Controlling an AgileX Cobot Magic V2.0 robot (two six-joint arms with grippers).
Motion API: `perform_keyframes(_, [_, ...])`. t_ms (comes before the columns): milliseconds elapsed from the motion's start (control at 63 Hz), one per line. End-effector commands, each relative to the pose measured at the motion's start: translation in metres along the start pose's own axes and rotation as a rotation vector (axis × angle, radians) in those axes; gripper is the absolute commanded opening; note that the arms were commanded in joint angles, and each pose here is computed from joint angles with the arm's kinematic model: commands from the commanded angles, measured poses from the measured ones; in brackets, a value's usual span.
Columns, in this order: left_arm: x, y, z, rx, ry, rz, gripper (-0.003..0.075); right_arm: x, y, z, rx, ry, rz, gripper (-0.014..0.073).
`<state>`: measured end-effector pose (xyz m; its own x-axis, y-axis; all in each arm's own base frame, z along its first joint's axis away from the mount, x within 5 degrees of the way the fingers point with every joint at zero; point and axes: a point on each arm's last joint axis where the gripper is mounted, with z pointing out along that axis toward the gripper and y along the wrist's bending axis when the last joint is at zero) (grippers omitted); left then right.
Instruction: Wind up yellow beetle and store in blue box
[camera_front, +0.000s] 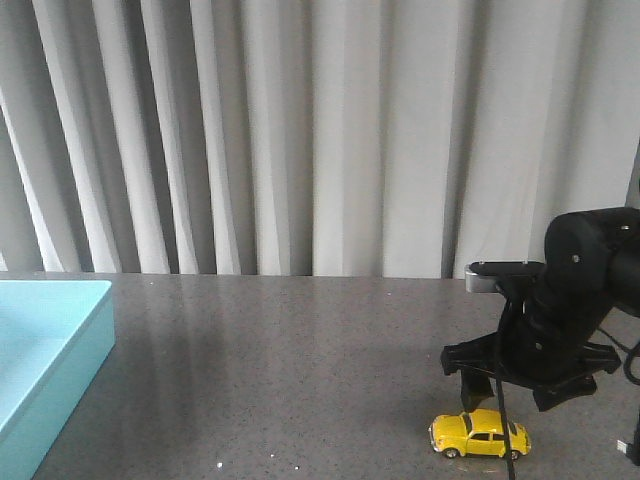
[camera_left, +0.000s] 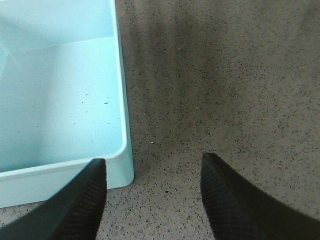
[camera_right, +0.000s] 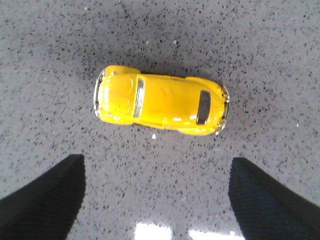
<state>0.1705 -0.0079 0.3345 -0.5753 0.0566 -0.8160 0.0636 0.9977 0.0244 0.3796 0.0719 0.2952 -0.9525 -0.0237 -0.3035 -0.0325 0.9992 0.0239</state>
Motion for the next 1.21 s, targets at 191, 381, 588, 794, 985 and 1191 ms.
perform_keyframes(191, [-0.015,0.0,-0.007,-0.003,-0.104,-0.009,0.0419,-0.027,0.003,0.004,0.017,-0.021,-0.006,0.0561])
perform_keyframes(381, [-0.015,0.0,-0.007,-0.003,-0.104,-0.009,0.0419,-0.036,0.001,0.022,0.006,0.024,0.009,0.0561])
perform_keyframes(588, [-0.015,0.0,-0.007,-0.003,-0.104,-0.009,0.0419,-0.037,-0.007,0.043,-0.023,0.086,0.011,0.0561])
perform_keyframes(794, [-0.015,0.0,-0.007,-0.003,-0.104,-0.009,0.0419,-0.036,-0.005,0.064,-0.033,0.14,0.004,0.0561])
perform_keyframes(985, [-0.015,0.0,-0.007,-0.003,-0.104,-0.009,0.0419,-0.035,-0.005,0.07,-0.025,0.153,0.001,0.0561])
perform_keyframes(1191, [-0.015,0.0,-0.007,-0.003,-0.104,-0.009,0.0419,-0.035,-0.022,0.069,-0.015,0.18,-0.007,0.0561])
